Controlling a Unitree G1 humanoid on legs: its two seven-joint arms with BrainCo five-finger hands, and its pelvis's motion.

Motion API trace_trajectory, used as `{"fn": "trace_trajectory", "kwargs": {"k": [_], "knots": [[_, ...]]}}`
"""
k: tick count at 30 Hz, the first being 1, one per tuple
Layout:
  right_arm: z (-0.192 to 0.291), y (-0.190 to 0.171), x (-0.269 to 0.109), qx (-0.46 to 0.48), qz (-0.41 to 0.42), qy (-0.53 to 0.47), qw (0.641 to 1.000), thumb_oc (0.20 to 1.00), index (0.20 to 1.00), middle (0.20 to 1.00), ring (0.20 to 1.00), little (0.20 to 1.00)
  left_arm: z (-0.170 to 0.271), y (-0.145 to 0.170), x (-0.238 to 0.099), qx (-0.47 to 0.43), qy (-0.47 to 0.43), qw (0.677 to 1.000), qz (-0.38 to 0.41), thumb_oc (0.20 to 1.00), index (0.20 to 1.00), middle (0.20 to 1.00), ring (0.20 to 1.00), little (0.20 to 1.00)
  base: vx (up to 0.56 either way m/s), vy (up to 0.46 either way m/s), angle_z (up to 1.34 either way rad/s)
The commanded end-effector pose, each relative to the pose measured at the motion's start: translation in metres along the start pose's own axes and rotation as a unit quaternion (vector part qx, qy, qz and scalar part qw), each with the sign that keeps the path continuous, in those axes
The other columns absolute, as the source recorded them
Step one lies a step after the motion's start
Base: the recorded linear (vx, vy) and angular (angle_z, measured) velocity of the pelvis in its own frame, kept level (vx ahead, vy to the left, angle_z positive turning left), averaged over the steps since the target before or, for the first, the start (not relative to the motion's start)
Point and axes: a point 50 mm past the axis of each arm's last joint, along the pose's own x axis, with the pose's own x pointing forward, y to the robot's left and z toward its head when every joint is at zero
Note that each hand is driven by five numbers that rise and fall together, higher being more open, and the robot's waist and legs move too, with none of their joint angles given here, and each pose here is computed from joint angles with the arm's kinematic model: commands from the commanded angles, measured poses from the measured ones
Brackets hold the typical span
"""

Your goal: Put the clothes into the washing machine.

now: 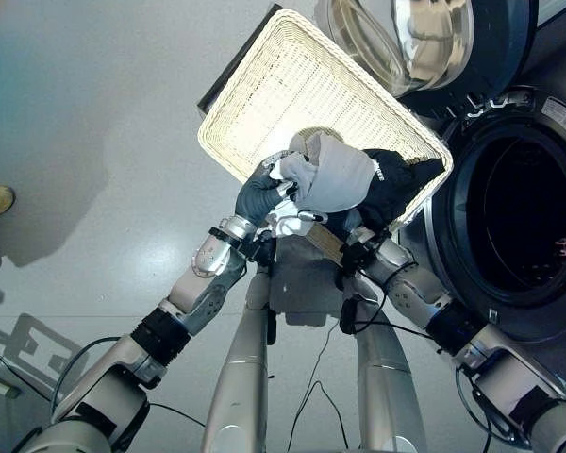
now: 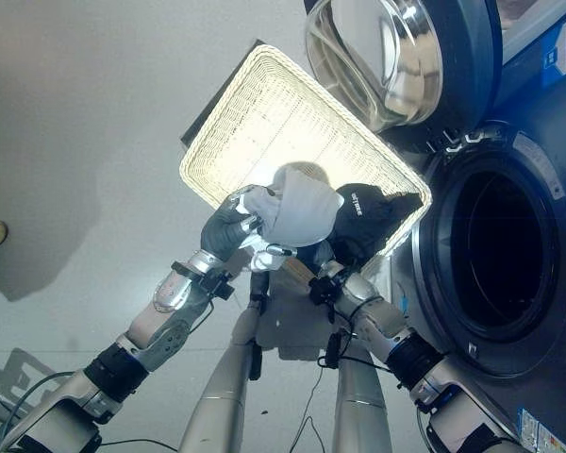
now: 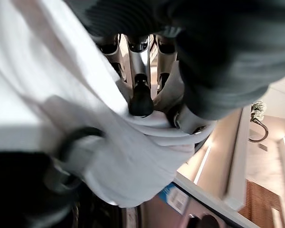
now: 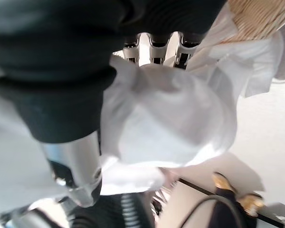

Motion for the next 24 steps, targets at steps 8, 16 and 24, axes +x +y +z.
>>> {"fn": "trace_trajectory", "kwargs": {"k": [8, 16, 24], "knots": [[0.036, 0.022, -0.005, 0.081, 0.015, -0.140, 0.987, 0.200, 0.200, 0.200, 0.200, 0.200, -0.014, 0.001, -0.009, 0.081, 0.001, 0.993, 0.080, 0.200, 0.200, 0.200, 0.200, 0.200, 0.00, 0.000, 0.00], [0.039, 0.011, -0.011, 0.105, -0.014, -0.176, 0.979, 0.200, 0.200, 0.200, 0.200, 0.200, -0.053, 0.019, -0.028, 0.244, 0.142, 0.952, 0.118, 1.000, 1.000, 1.000, 1.000, 1.000, 0.00, 0.000, 0.00], [0.034, -0.011, -0.015, 0.131, -0.076, -0.170, 0.974, 0.200, 0.200, 0.200, 0.200, 0.200, -0.059, 0.028, -0.032, 0.327, 0.169, 0.925, 0.095, 1.000, 1.000, 1.000, 1.000, 1.000, 0.00, 0.000, 0.00]]}}
